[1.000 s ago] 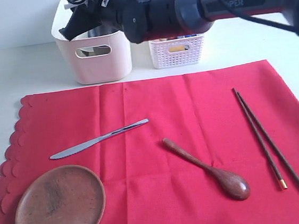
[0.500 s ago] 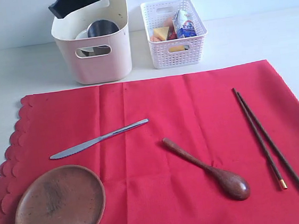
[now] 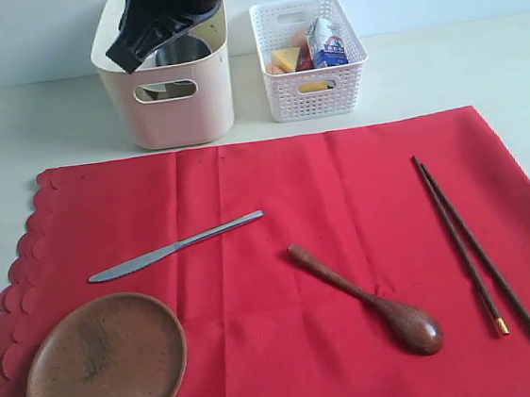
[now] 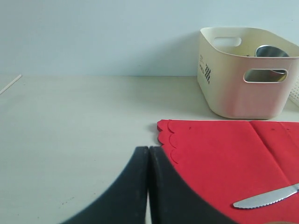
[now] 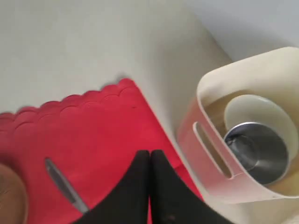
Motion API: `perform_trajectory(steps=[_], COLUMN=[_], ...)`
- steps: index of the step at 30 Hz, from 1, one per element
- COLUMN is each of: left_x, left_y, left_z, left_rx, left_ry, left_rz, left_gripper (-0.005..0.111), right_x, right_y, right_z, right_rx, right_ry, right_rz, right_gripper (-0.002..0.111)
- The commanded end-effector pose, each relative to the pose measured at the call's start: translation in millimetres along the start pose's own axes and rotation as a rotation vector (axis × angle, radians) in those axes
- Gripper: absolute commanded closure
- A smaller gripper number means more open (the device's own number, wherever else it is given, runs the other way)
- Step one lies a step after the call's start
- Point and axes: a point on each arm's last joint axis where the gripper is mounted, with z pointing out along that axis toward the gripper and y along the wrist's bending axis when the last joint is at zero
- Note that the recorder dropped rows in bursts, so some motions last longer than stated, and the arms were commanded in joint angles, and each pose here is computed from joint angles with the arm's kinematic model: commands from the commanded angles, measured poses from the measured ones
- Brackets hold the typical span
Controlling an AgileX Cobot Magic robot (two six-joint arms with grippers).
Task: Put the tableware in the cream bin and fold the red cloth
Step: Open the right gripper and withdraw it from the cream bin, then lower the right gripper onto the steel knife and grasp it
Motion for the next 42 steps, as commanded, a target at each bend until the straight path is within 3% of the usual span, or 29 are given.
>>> perform_trajectory(steps=[1, 10, 16, 21, 24, 27, 31, 35, 40, 42], left_x=[-2, -2, -2, -2, -2, -2, -2, -2, -2, -2], left_y=[-0.2, -0.2, -0.2, -0.2, -0.2, -0.2, -0.2, -0.2, -0.2, -0.2], left_z=[-1, -1, -1, -1, -1, -1, -1, -1, -1, -1], left_rx=[0.004, 0.004, 0.004, 0.004, 0.004, 0.004, 0.004, 0.004, 0.004, 0.004], left_ry=[-0.015, -0.015, -0.015, -0.015, -0.015, -0.015, -0.015, -0.015, -0.015, -0.015], left_rz=[0.000, 0.000, 0.000, 0.000, 0.000, 0.000, 0.000, 0.000, 0.000, 0.000], left_gripper=[0.104, 0.104, 0.104, 0.104, 0.104, 0.104, 0.104, 0.104, 0.104, 0.104], right_x=[0, 27, 50, 78, 92, 106, 112, 113, 114, 118], right_y=[11, 29, 45, 50, 47, 46, 35, 38, 56, 62], right_z=[-9, 2, 19, 61, 82, 98, 118, 126, 137, 143], right_rx=[-0.100, -0.251, -0.319, -0.386, -0.364, -0.382, -0.242, -0.192, -0.198, -0.213], right_ry=[0.031, 0.110, 0.177, 0.269, 0.288, 0.301, 0.270, 0.272, 0.291, 0.305], right_rz=[-0.047, -0.082, -0.182, -0.128, -0.138, -0.273, -0.231, -0.234, -0.346, -0.356], right_gripper=[0.108, 0.108, 0.108, 0.108, 0.108, 0.108, 0.108, 0.096, 0.068, 0.065])
